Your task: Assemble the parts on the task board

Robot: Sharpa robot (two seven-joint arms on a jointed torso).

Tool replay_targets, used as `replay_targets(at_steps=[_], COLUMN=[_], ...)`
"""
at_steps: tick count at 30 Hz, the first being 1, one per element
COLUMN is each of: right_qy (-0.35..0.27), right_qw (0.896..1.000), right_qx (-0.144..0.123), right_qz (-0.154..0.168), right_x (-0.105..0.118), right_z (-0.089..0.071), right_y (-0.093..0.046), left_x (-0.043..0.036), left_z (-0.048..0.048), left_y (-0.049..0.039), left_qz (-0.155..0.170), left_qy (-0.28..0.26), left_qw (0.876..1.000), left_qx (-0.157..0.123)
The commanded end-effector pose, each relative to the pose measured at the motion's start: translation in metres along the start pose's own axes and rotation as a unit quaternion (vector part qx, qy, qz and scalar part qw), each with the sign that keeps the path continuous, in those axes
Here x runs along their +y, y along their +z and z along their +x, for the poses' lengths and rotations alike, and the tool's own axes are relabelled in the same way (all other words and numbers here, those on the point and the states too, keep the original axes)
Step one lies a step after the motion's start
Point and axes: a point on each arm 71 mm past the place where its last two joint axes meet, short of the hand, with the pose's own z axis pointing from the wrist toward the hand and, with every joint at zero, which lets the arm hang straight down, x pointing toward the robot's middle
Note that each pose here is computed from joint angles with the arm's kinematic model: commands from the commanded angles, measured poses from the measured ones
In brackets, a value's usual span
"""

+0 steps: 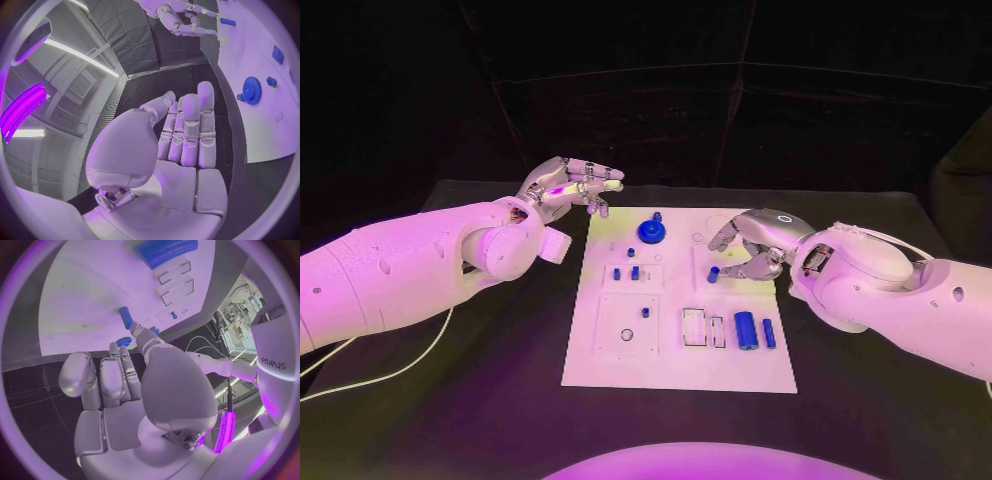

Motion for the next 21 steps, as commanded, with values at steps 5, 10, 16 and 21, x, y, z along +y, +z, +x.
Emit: replay_targets(at_steps=[5, 10, 16, 21], right_qy=[-0.029, -0.025, -0.018, -0.015], right_qw=[0.998, 0.997, 0.997, 0.997], right_qx=[0.062, 0.075, 0.073, 0.070], right_qz=[0.012, 0.005, -0.005, -0.007], right_x=[0.000, 0.004, 0.008, 0.008], right_z=[0.008, 0.011, 0.012, 0.012], right_y=[0.002, 0.005, 0.010, 0.013], left_x=[-0.0009, -0.0008, -0.0006, -0.0004], left_z=[0.0007, 0.0003, 0.0002, 0.0002], left_y=[0.0005, 0.0004, 0.0006, 0.0008], left_qz=[0.002, 0.001, 0.001, 0.001], left_qy=[-0.004, -0.004, -0.004, -0.004], left_qw=[1.000, 1.000, 1.000, 1.000], left_qx=[0.005, 0.005, 0.005, 0.005])
